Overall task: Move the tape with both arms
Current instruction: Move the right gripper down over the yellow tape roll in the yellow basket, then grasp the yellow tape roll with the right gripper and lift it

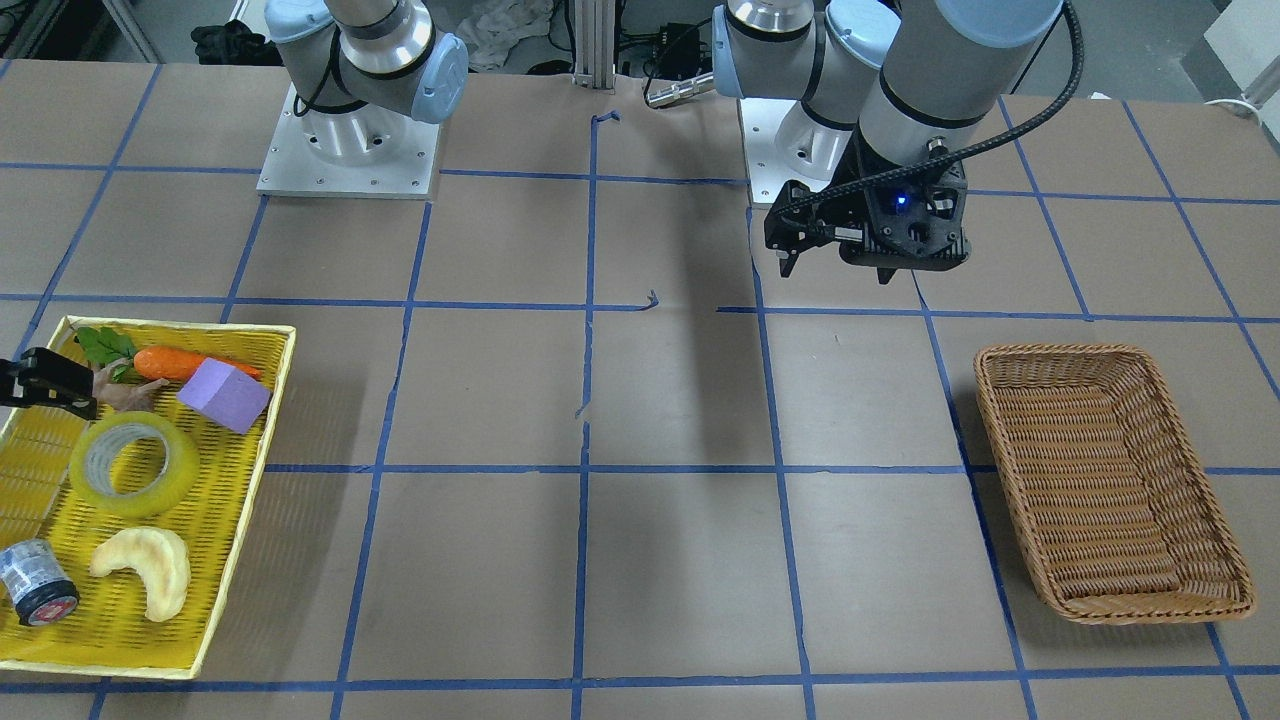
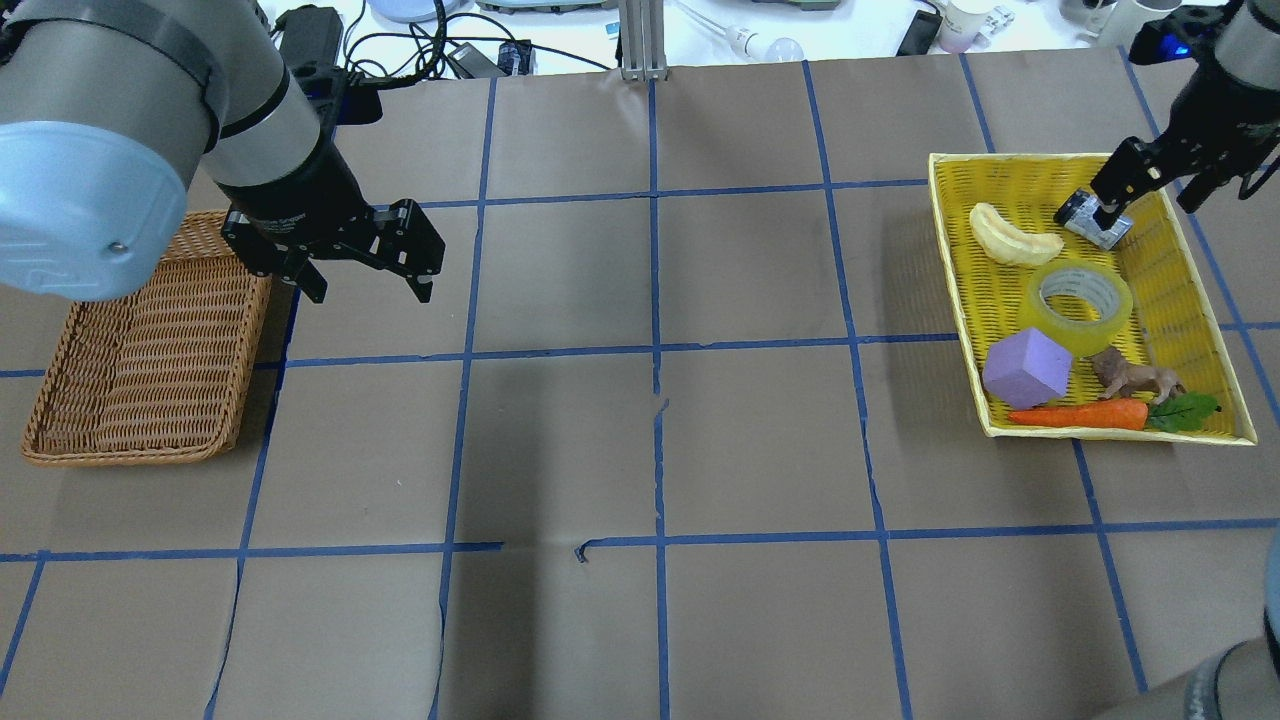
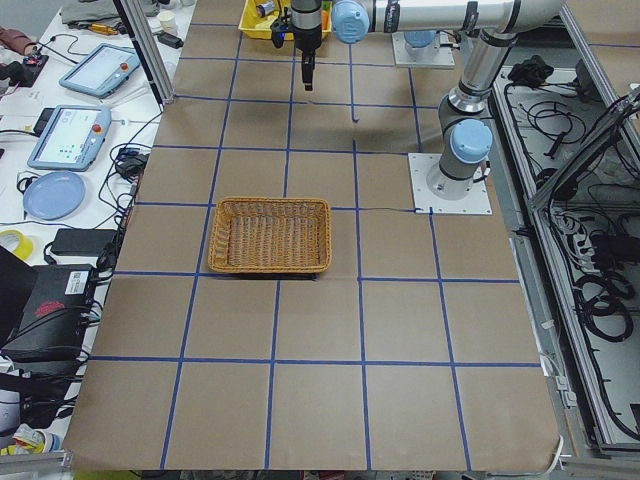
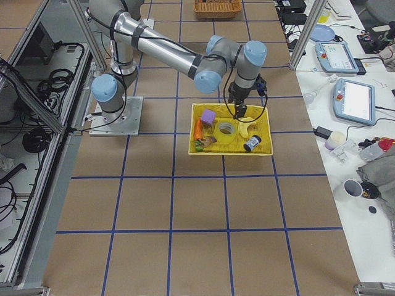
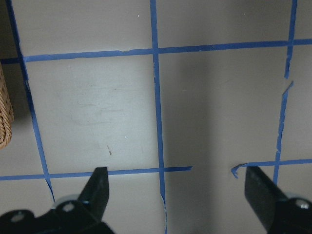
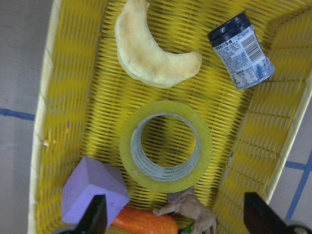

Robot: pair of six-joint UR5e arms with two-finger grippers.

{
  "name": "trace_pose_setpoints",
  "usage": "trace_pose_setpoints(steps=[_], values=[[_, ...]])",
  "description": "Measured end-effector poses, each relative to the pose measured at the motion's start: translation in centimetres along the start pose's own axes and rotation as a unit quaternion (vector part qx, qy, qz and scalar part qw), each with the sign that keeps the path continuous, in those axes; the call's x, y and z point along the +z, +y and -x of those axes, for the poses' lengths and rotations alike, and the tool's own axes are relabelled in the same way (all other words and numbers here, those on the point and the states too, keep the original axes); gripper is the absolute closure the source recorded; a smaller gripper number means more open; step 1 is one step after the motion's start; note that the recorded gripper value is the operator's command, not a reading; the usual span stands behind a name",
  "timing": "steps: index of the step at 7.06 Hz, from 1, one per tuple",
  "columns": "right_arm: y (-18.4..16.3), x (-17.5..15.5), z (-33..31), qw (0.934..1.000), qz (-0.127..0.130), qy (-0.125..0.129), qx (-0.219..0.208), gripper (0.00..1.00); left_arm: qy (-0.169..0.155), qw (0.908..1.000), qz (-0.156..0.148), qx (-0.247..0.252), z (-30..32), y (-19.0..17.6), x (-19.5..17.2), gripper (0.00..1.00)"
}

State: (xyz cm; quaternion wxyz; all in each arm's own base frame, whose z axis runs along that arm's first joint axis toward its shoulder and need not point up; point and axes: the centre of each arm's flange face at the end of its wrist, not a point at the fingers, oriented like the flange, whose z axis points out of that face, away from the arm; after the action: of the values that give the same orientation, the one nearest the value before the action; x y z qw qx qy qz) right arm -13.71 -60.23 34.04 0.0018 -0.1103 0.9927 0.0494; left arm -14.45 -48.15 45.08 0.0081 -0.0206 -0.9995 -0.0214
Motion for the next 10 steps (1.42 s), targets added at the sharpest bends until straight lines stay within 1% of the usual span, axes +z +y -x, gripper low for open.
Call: trace_pose_setpoints(steps=[1,2,3,4,5,7,8,9,10], values=[[-0.2,3.4,-1.4,0.9999,0.001,-0.002,-0.017,0.05,0.001,1.0,0.0,0.0,0.0,0.0,0.0,0.0],[-0.5,6.6,-2.1,0.9997,0.0,0.0,-0.025,0.11,0.002,1.0,0.0,0.0,0.0,0.0,0.0,0.0],[-0.8,8.6,-2.5,0.9996,-0.003,0.002,-0.028,0.27,0.002,1.0,0.0,0.0,0.0,0.0,0.0,0.0],[-0.7,9.8,-2.7,0.9996,0.0,0.005,-0.029,0.46,0.002,1.0,0.001,0.0,0.0,0.0,0.1,0.0],[-0.5,10.7,-2.9,0.9995,0.008,0.008,-0.029,0.57,0.002,1.0,0.001,0.0,0.0,0.0,0.1,0.0],[0.1,12.3,-3.0,0.9992,0.024,0.016,-0.028,0.96,0.003,1.0,0.002,0.001,-0.1,0.0,0.2,0.0],[0.2,12.3,-3.0,0.9991,0.026,0.02,-0.028,1.0,0.003,1.0,0.002,0.002,-0.1,0.0,0.2,0.0],[0.3,11.8,-3.1,0.9991,0.024,0.024,-0.027,1.0,0.003,1.0,0.003,0.002,-0.2,0.0,0.3,0.0],[0.1,10.5,-3.1,0.9992,0.014,0.03,-0.024,1.0,0.003,1.0,0.003,0.002,-0.2,0.0,0.3,0.0]])
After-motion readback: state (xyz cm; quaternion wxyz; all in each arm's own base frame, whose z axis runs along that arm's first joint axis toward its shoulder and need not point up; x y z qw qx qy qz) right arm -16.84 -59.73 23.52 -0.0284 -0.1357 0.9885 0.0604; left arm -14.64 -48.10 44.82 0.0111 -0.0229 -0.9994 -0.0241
